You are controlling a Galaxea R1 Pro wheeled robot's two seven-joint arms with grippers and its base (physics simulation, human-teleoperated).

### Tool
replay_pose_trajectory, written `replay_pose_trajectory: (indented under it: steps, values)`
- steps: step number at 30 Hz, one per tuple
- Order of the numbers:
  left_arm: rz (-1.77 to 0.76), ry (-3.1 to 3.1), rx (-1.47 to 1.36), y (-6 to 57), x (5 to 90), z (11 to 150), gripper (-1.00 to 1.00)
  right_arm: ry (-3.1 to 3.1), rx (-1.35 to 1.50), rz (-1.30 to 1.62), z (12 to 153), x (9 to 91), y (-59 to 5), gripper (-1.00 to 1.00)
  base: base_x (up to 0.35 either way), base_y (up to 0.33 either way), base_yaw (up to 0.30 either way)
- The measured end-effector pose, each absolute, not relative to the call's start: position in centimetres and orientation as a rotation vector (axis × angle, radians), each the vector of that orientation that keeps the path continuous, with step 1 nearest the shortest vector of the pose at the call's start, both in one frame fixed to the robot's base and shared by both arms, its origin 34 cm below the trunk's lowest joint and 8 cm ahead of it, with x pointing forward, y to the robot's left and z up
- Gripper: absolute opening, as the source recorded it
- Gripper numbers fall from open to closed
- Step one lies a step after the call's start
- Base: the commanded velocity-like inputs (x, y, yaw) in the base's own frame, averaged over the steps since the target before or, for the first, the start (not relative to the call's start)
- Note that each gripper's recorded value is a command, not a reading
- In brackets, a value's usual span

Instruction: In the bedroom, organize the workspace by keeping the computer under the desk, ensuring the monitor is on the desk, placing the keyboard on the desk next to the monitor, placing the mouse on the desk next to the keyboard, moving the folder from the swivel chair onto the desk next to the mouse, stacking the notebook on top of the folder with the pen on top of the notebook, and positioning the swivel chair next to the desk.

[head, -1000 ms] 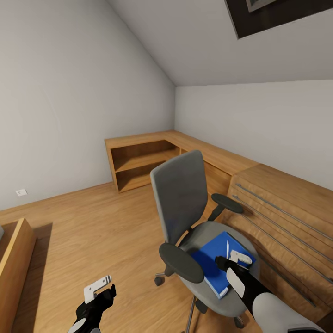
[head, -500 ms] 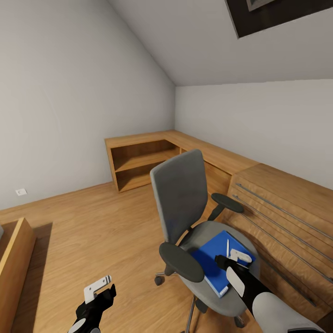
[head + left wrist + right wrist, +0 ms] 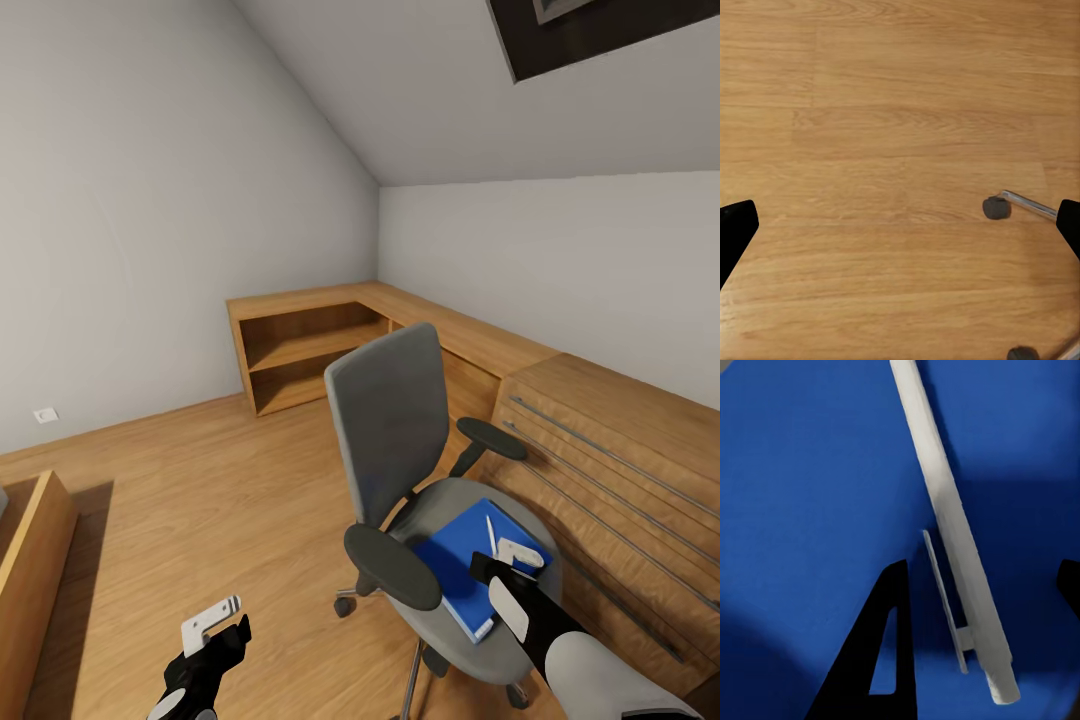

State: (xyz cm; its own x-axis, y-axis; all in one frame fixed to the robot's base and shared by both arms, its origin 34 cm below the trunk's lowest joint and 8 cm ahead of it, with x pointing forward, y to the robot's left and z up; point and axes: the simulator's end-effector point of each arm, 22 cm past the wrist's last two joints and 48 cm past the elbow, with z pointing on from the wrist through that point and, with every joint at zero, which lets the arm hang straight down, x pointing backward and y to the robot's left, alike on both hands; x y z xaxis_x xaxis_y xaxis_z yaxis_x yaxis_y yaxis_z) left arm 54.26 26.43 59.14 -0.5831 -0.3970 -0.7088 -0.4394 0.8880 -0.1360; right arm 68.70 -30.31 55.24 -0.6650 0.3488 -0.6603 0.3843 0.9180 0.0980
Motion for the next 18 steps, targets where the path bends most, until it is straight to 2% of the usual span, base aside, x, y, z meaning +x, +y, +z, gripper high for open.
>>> replay_pose_trajectory:
  steps: [18]
  values:
    - [0.071, 2.263, -0.597, 26.45, 54.16, 58.98, 1.00, 2.355, 0.518, -0.064, 55.23, 68.70, -30.30, -1.00, 0.000, 0.000, 0.000]
